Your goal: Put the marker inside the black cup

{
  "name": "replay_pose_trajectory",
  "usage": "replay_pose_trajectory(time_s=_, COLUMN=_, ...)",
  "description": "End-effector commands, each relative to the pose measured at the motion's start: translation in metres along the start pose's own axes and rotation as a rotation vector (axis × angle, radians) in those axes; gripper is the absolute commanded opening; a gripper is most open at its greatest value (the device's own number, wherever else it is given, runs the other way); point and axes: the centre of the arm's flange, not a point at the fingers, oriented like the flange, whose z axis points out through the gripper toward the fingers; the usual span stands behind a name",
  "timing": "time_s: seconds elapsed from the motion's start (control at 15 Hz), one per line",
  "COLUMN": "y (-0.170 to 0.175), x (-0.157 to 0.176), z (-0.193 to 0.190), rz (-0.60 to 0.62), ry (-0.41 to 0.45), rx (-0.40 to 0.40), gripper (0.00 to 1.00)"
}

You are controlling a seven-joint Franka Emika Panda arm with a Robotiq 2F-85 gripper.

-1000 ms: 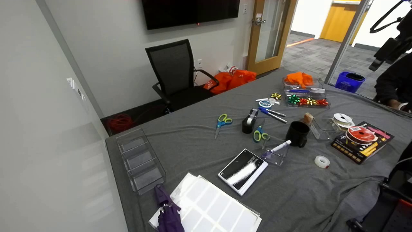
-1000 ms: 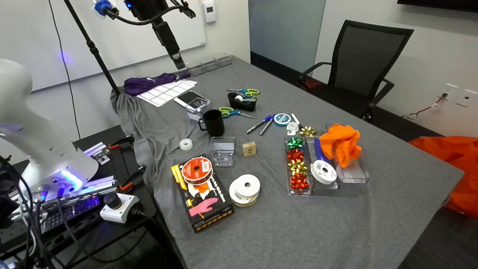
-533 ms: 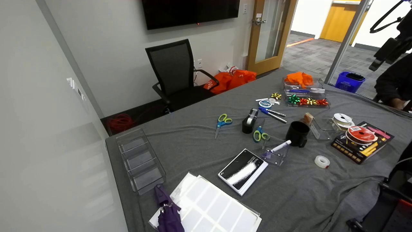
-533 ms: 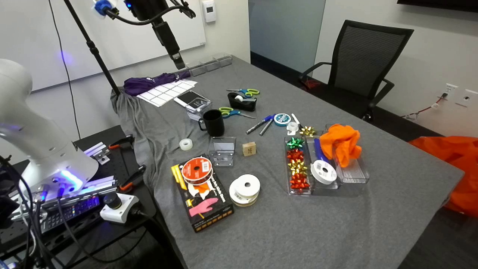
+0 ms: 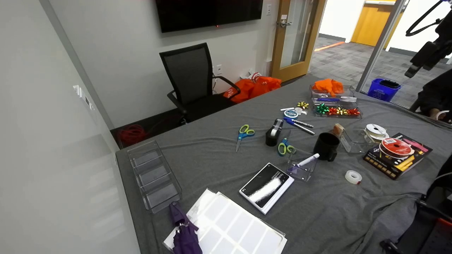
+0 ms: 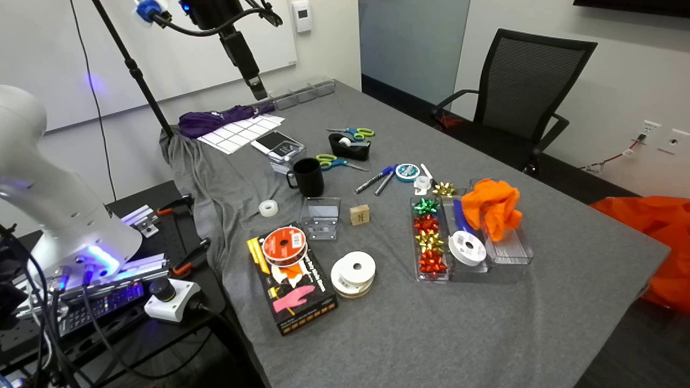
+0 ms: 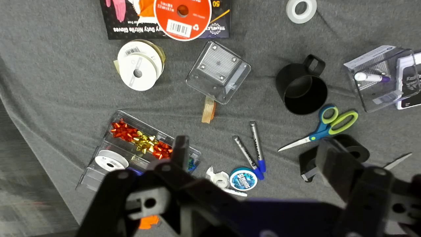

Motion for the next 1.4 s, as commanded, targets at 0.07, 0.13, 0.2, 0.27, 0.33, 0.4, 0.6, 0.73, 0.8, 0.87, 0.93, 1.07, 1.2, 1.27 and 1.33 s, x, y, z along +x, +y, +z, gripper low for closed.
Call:
replay_pose_trajectory(time_s=0.07, y=0.000, x=0.000, z=0.000, rz=0.000, ry=0.000, rx=0.000, gripper=1.00)
replay_pose_trajectory(time_s=0.13, y=0.000, x=0.000, z=0.000, rz=0.000, ry=0.000, rx=0.000, gripper=1.00)
replay_pose_trajectory(time_s=0.2, y=0.000, x=0.000, z=0.000, rz=0.000, ry=0.000, rx=0.000, gripper=1.00)
replay_pose_trajectory(time_s=0.27, y=0.000, x=0.000, z=0.000, rz=0.000, ry=0.000, rx=0.000, gripper=1.00)
replay_pose_trajectory(time_s=0.33, y=0.000, x=0.000, z=0.000, rz=0.000, ry=0.000, rx=0.000, gripper=1.00)
replay_pose_trajectory(time_s=0.4, y=0.000, x=0.000, z=0.000, rz=0.000, ry=0.000, rx=0.000, gripper=1.00)
replay_pose_trajectory(time_s=0.6, y=0.000, x=0.000, z=0.000, rz=0.000, ry=0.000, rx=0.000, gripper=1.00)
replay_pose_trajectory(time_s=0.73, y=-0.018, x=0.003, z=0.009, rz=0.122, ry=-0.024, rx=0.006, gripper=1.00)
replay_pose_trajectory(time_s=0.8, y=-0.026, x=0.005, z=0.014, rz=0.181, ry=-0.033, rx=0.009, gripper=1.00)
replay_pose_trajectory(time_s=0.87, y=-0.041, x=0.011, z=0.022, rz=0.247, ry=-0.043, rx=-0.005, gripper=1.00)
replay_pose_trajectory(time_s=0.93, y=-0.051, x=0.014, z=0.027, rz=0.303, ry=-0.056, rx=-0.010, gripper=1.00)
replay_pose_trajectory(time_s=1.07, y=-0.079, x=0.024, z=0.042, rz=0.416, ry=-0.084, rx=-0.029, gripper=1.00)
replay_pose_trajectory(time_s=1.2, y=-0.108, x=0.035, z=0.060, rz=0.526, ry=-0.117, rx=-0.049, gripper=1.00)
replay_pose_trajectory(time_s=1.27, y=-0.121, x=0.039, z=0.069, rz=0.584, ry=-0.133, rx=-0.056, gripper=1.00)
replay_pose_trajectory(time_s=1.33, y=-0.131, x=0.043, z=0.078, rz=0.641, ry=-0.149, rx=-0.057, gripper=1.00)
